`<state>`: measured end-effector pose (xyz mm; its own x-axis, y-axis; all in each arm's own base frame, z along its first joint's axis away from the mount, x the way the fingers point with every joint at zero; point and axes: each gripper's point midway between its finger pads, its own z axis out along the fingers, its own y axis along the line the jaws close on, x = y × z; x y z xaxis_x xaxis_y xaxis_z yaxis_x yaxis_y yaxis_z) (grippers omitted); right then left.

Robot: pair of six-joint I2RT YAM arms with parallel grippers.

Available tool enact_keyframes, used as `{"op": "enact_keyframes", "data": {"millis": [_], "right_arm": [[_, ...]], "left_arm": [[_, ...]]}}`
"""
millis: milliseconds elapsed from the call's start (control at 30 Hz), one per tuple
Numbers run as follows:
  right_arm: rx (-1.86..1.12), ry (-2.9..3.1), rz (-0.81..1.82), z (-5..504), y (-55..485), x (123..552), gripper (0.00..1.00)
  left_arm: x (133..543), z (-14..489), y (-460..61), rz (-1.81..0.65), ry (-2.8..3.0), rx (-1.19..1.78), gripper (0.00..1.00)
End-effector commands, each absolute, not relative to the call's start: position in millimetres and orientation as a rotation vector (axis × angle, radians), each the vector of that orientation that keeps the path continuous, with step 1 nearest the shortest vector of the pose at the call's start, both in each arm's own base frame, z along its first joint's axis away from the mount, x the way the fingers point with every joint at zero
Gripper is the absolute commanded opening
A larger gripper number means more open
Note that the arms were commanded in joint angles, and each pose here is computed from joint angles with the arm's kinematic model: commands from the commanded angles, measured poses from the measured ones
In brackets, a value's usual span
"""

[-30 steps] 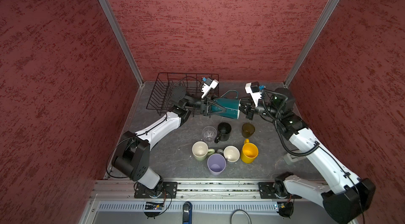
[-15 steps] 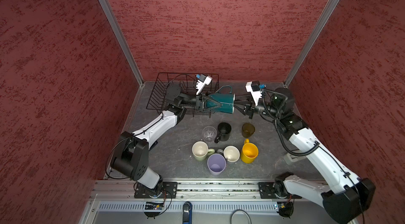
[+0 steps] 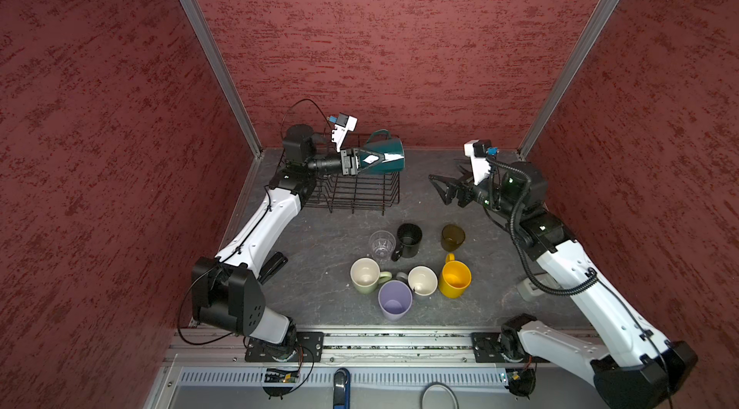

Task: Load cups into a dish rack
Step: Place the cup upside down at the dish rack.

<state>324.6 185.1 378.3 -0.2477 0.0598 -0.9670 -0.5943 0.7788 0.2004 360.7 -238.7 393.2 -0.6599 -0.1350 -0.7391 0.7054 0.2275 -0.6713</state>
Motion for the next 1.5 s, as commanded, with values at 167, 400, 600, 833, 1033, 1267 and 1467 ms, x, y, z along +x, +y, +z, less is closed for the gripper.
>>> {"op": "enact_keyframes", "data": {"millis": [167,400,600,833,1033,1267,1467], "right_arm": [[-0.183,1.909,0.460,356.1,143.9,338.6,0.99],[-0.185,1.971,0.453,341.6,143.9,337.1,0.99],[-0.198,1.996,0.442,330.2,144.9,339.2,0.99],[-0.227,2.022,0.431,320.9,147.3,341.4,0.99],[-0.241,2.027,0.441,318.7,150.0,341.6,0.99],[-0.249,2.037,0.476,314.1,154.8,340.9,0.99],[-0.248,2.044,0.492,310.8,156.6,339.6,0.99]], "left_arm": [[422.3,345.0,-206.5,-1.145,2.127,0.281,0.00],[452.7,311.6,-151.7,-0.707,2.383,0.158,0.00],[453.4,300.1,-107.1,-0.487,2.485,0.084,0.00],[445.0,285.2,-58.9,-0.261,2.578,-0.004,0.00],[441.6,284.8,-16.6,-0.090,2.594,-0.087,0.00],[444.4,272.3,11.8,0.057,2.643,-0.122,0.00],[454.9,260.6,20.7,0.120,2.663,-0.129,0.00]]}}
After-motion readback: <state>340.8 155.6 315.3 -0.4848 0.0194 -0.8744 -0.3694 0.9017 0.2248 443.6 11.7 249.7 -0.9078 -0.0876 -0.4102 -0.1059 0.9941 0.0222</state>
